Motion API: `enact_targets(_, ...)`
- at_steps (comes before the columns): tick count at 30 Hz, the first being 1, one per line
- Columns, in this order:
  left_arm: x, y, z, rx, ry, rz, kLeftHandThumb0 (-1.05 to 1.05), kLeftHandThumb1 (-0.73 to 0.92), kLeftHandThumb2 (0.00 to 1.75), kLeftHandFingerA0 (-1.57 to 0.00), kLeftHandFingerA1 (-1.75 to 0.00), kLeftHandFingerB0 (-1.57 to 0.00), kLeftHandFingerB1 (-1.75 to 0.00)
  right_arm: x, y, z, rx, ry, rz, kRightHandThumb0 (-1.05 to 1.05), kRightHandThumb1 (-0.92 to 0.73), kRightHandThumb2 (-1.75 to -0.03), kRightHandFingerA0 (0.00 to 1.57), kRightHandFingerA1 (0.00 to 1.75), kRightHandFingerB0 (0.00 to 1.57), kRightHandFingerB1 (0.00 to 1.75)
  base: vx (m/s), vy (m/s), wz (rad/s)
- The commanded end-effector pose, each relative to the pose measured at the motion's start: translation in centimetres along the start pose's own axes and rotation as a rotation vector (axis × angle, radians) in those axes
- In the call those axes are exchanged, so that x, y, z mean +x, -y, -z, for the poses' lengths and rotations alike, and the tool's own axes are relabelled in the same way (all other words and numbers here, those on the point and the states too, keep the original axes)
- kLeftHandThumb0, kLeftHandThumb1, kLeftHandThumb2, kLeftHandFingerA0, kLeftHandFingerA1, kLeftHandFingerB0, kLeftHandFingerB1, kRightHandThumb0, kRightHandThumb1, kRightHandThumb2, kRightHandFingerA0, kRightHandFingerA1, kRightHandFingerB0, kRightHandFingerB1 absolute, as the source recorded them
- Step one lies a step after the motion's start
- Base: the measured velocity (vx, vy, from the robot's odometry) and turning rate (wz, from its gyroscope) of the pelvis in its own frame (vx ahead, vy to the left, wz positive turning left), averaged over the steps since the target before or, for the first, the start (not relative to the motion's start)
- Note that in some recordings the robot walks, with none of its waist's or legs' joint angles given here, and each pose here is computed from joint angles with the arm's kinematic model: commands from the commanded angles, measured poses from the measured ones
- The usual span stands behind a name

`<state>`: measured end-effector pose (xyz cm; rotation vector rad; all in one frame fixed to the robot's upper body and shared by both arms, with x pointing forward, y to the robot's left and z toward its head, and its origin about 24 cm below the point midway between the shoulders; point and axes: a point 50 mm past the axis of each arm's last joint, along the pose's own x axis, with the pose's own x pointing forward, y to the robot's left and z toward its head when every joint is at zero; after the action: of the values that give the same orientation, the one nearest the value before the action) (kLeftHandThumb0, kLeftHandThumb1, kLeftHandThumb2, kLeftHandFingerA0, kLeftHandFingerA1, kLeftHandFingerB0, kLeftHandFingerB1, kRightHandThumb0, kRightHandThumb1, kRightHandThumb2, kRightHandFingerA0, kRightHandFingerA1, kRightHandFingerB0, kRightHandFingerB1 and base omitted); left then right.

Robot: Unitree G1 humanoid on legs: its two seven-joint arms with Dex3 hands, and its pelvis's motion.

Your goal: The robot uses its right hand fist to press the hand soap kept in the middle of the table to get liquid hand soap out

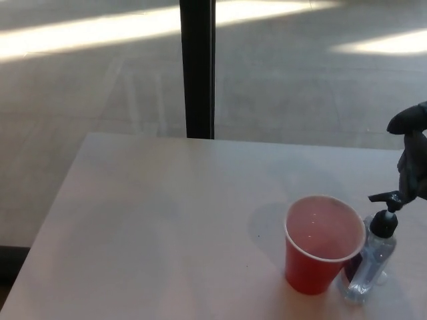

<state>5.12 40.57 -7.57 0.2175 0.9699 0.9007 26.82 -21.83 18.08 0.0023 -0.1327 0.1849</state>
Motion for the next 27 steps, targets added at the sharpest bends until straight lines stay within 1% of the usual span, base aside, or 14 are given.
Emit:
enact_targets(1,0.1,-0.6,-0.3,0.002,0.005,-0.032,-0.30,0.51,0.99,-0.85,-1.02,-0.59,-0.84,0.2,0.0,0.9,0.000,-0.031,-0.004,-0.20,-0.66,-1.03,1.00,1.75,0.73,1.33,0.00,0.000,0.00)
enact_targets(3,0.1,-0.6,-0.2,0.004,0.007,-0.029,-0.30,0.51,0.99,-0.85,-1.02,-0.59,-0.84,0.3,0.0,1.0,-0.007,-0.032,-0.003,-0.20,-0.66,-1.03,1.00,1.75,0.73,1.33,0.00,0.000,0.00)
enact_targets(4,0.1,-0.6,-0.3,0.001,0.002,-0.029,-0.29,0.52,0.99,-0.83,-1.01,-0.58,-0.82,0.4,0.0,1.1,-0.006,-0.036,-0.003,-0.22,-0.65,-1.00,1.01,1.75,0.66,1.43,0.00,0.000,0.00)
enact_targets(6,0.1,-0.6,-0.3,0.006,0.000,-0.028,-0.29,0.52,0.98,-0.84,-1.01,-0.60,-0.84,0.7,0.0,1.1,-0.021,-0.039,0.000,-0.24,-0.66,-0.98,1.03,1.75,0.66,1.47,0.00,0.000,0.00)
enact_targets(7,0.1,-0.6,-0.3,0.008,-0.001,-0.028,-0.30,0.52,0.99,-0.85,-1.03,-0.60,-0.84,0.9,0.0,1.1,-0.031,-0.040,0.003,-0.23,-0.65,-1.03,1.03,1.75,0.76,1.35,0.00,0.000,0.00)
enact_targets(8,0.1,-0.6,-0.3,0.008,0.000,-0.029,-0.29,0.52,0.99,-0.85,-1.03,-0.61,-0.86,0.9,0.0,1.1,-0.032,-0.043,0.007,-0.23,-0.64,-1.03,1.03,1.75,0.77,1.34,0.00,0.000,0.00)
enact_targets(13,0.1,-0.5,-0.3,-0.005,-0.004,-0.033,-0.29,0.52,0.99,-0.83,-1.02,-0.59,-0.84,1.3,0.2,1.0,-0.036,-0.050,0.014,-0.23,-0.65,-1.02,1.03,1.75,0.76,1.35,0.00,0.000,0.00)
enact_targets(14,0.1,-0.5,-0.3,-0.003,0.001,-0.030,-0.30,0.51,1.01,-0.82,-1.01,-0.59,-0.83,1.4,0.3,0.9,-0.042,-0.056,0.016,-0.24,-0.66,-0.97,1.03,1.75,0.68,1.46,0.00,0.000,0.00)
enact_targets(16,0.1,-0.6,-0.3,-0.006,-0.006,-0.032,-0.29,0.52,0.99,-0.81,-0.99,-0.57,-0.83,1.5,0.3,1.0,-0.042,-0.053,0.014,-0.24,-0.67,-0.97,1.02,1.75,0.67,1.47,0.00,0.000,0.00)
enact_targets(17,0.1,-0.6,-0.1,-0.002,-0.004,-0.032,-0.29,0.52,0.99,-0.82,-1.01,-0.59,-0.84,1.4,0.5,1.1,-0.038,-0.061,0.017,-0.24,-0.67,-1.00,1.02,1.75,0.75,1.37,0.00,0.000,0.00)
enact_targets(19,0.1,-0.6,-0.1,-0.012,-0.005,-0.032,-0.30,0.52,0.99,-0.81,-1.02,-0.58,-0.84,1.4,0.5,1.2,-0.037,-0.063,0.017,-0.23,-0.67,-1.00,1.02,1.75,0.74,1.37,0.00,0.000,0.00)
enact_targets(20,0.1,-0.6,-0.2,-0.012,-0.002,-0.030,-0.30,0.53,0.98,-0.81,-1.06,-0.60,-0.87,1.4,0.6,1.3,-0.035,-0.065,0.013,-0.23,-0.67,-1.01,1.02,1.75,0.74,1.37,0.00,0.000,0.00)
enact_targets(23,0.1,-0.6,-0.2,0.002,0.006,-0.027,-0.31,0.52,1.00,-0.84,-1.03,-0.59,-0.84,1.2,0.5,1.6,-0.032,-0.077,0.001,-0.23,-0.67,-1.01,1.01,1.75,0.74,1.38,0.00,0.000,0.00)
enact_targets(27,0.1,-0.5,-0.2,-0.015,0.002,-0.027,-0.29,0.53,0.99,-0.81,-1.01,-0.58,-0.84,1.1,0.2,1.9,-0.027,-0.091,-0.016,-0.22,-0.68,-1.02,1.02,1.75,0.75,1.36,0.00,0.000,0.00)
